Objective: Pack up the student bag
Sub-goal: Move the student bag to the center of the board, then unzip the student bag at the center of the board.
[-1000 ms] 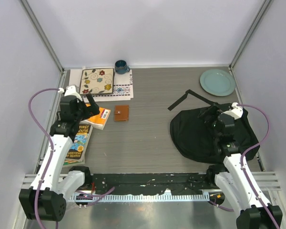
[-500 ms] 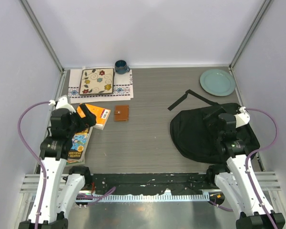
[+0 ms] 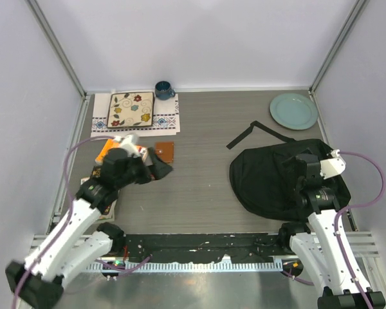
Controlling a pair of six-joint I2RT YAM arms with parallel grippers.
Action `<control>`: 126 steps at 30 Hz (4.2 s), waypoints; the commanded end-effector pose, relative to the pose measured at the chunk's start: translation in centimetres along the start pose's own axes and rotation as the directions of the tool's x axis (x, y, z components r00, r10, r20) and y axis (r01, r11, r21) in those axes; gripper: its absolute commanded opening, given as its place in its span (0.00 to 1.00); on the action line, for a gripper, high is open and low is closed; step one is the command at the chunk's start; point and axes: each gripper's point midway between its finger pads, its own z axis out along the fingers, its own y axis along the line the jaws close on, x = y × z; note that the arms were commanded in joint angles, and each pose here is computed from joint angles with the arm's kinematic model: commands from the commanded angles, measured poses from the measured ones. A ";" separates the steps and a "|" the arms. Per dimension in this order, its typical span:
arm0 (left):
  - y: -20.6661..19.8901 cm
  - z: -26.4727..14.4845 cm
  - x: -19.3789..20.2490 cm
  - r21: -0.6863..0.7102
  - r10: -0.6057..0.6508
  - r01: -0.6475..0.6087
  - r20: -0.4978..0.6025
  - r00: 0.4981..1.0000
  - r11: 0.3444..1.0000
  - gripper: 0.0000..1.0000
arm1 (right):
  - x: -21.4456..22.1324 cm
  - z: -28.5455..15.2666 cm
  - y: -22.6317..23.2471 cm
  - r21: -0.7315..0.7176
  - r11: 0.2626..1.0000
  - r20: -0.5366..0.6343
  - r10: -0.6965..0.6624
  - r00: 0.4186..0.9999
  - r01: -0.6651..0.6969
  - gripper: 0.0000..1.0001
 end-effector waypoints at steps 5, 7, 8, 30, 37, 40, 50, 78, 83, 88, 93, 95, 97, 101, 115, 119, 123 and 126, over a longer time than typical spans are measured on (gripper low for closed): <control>-10.4 9.7 2.3 0.064 0.190 -0.187 -0.032 0.981 0.980 0.99 | -2.7 -1.8 2.7 -0.142 0.989 0.054 0.043 0.998 -0.035 0.98; -11.5 13.4 3.4 0.057 0.219 -0.214 -0.095 0.971 0.975 1.00 | -3.1 -2.4 2.9 -0.163 0.986 0.065 0.038 0.997 -0.027 0.98; -12.0 14.6 4.3 0.059 0.235 -0.229 -0.121 0.964 0.972 0.99 | -3.2 -2.7 3.0 -0.172 0.985 0.061 0.034 0.998 -0.023 0.98; -16.6 28.1 15.9 0.245 0.258 -0.176 -0.359 0.897 0.953 0.84 | -2.3 -3.2 3.3 -0.236 0.971 0.045 -0.024 0.999 0.034 0.98; -16.1 28.0 15.8 0.246 0.236 -0.152 -0.359 0.903 0.957 0.15 | -2.0 -3.1 3.7 -0.256 0.965 0.037 -0.041 0.998 0.050 0.98; -15.8 27.4 14.5 0.226 0.222 -0.150 -0.338 0.915 0.962 0.00 | -1.7 -3.0 3.9 -0.268 0.961 0.029 -0.056 0.998 0.061 0.98; -11.9 21.8 9.1 0.114 0.186 -0.164 -0.215 0.959 0.980 0.00 | -0.5 -3.2 5.9 -0.356 0.930 -0.031 -0.109 0.994 0.091 0.98; -1.6 12.4 0.5 -0.313 0.334 -0.316 0.005 0.943 0.896 0.00 | 12.2 -8.7 5.0 -0.517 0.811 -0.577 -0.095 0.811 -0.273 0.91; 0.1 13.0 3.9 -0.270 0.307 -0.318 -0.081 0.948 0.909 0.42 | 14.2 -7.2 2.0 -0.437 0.885 -0.587 -0.143 0.797 -0.163 0.91; 0.6 12.4 5.3 -0.242 0.260 -0.274 -0.091 0.961 0.931 0.69 | 15.0 -5.8 1.2 -0.405 0.905 -0.582 -0.143 0.800 -0.133 0.92; -0.7 10.6 4.0 -0.220 0.241 -0.247 -0.052 0.969 0.944 0.80 | 15.4 -4.0 -0.5 -0.333 0.941 -0.557 -0.151 0.816 -0.053 0.95; -2.2 9.8 3.7 -0.164 0.227 -0.229 -0.033 0.973 0.959 0.82 | 15.9 -3.7 -0.7 -0.324 0.944 -0.566 -0.139 0.812 -0.064 0.95; -3.1 9.4 3.7 -0.132 0.216 -0.217 -0.023 0.976 0.967 0.83 | 16.4 -3.3 -0.5 -0.322 0.943 -0.579 -0.131 0.805 -0.078 0.95; -4.6 9.3 4.8 -0.086 0.223 -0.226 -0.046 0.974 0.970 0.84 | 16.9 -2.5 -0.4 -0.304 0.949 -0.583 -0.112 0.804 -0.088 0.95; -11.1 11.7 8.3 0.094 0.291 -0.280 -0.128 0.948 0.955 0.84 | 17.7 0.3 1.2 -0.301 0.932 -0.559 0.001 0.829 -0.203 0.59; -12.5 12.6 9.3 0.147 0.292 -0.269 -0.159 0.943 0.952 0.84 | 17.7 0.0 1.8 -0.374 0.902 -0.542 -0.023 0.840 -0.217 0.08; -13.3 13.8 11.2 0.169 0.303 -0.272 -0.196 0.933 0.947 0.84 | 17.9 -0.9 2.7 -0.494 0.836 -0.516 -0.061 0.854 -0.239 0.00; -13.2 15.0 13.3 0.169 0.306 -0.272 -0.235 0.922 0.947 0.83 | 17.9 -2.0 3.7 -0.626 0.736 -0.471 -0.092 0.877 -0.259 0.00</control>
